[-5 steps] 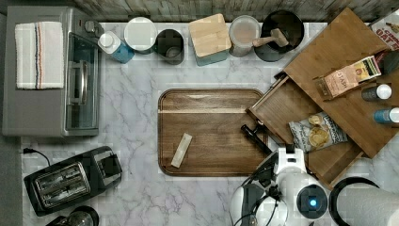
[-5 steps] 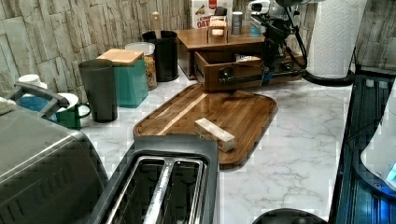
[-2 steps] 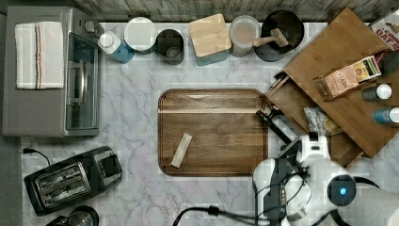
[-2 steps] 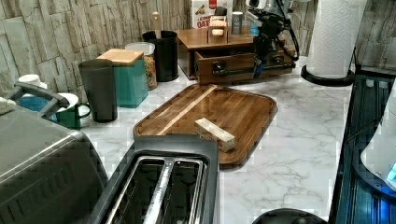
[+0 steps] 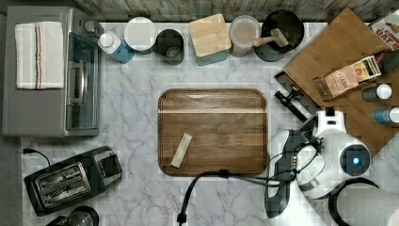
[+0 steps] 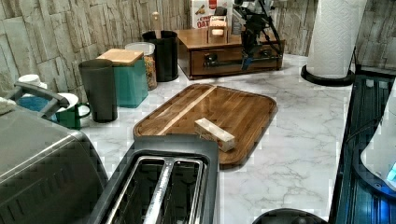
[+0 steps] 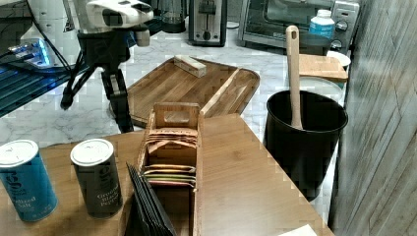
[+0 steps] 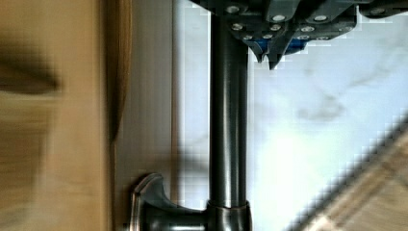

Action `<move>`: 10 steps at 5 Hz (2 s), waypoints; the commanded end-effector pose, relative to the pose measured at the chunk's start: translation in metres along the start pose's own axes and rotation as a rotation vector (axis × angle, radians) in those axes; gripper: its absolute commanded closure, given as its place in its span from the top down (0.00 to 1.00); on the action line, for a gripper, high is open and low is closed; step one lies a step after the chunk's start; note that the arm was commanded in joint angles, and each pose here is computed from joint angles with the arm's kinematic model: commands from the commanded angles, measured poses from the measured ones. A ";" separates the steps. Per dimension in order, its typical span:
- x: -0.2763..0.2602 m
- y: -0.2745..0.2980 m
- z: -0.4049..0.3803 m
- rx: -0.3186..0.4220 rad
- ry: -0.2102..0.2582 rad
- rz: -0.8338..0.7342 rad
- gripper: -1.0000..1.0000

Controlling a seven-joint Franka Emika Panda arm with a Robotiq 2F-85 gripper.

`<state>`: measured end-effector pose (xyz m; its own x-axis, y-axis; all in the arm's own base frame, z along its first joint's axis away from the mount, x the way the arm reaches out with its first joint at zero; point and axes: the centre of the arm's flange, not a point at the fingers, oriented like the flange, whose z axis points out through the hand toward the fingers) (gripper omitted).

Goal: Close the drawer.

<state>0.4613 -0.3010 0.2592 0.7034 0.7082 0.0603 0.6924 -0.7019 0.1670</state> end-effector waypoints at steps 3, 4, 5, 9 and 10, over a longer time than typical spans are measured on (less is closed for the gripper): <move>0.018 0.108 -0.083 -0.314 0.073 -0.075 0.00; 0.018 0.108 -0.083 -0.315 0.073 -0.076 0.00; 0.018 0.108 -0.082 -0.314 0.073 -0.076 0.00; 0.018 0.108 -0.083 -0.314 0.073 -0.077 0.00; 0.018 0.108 -0.082 -0.314 0.073 -0.076 0.00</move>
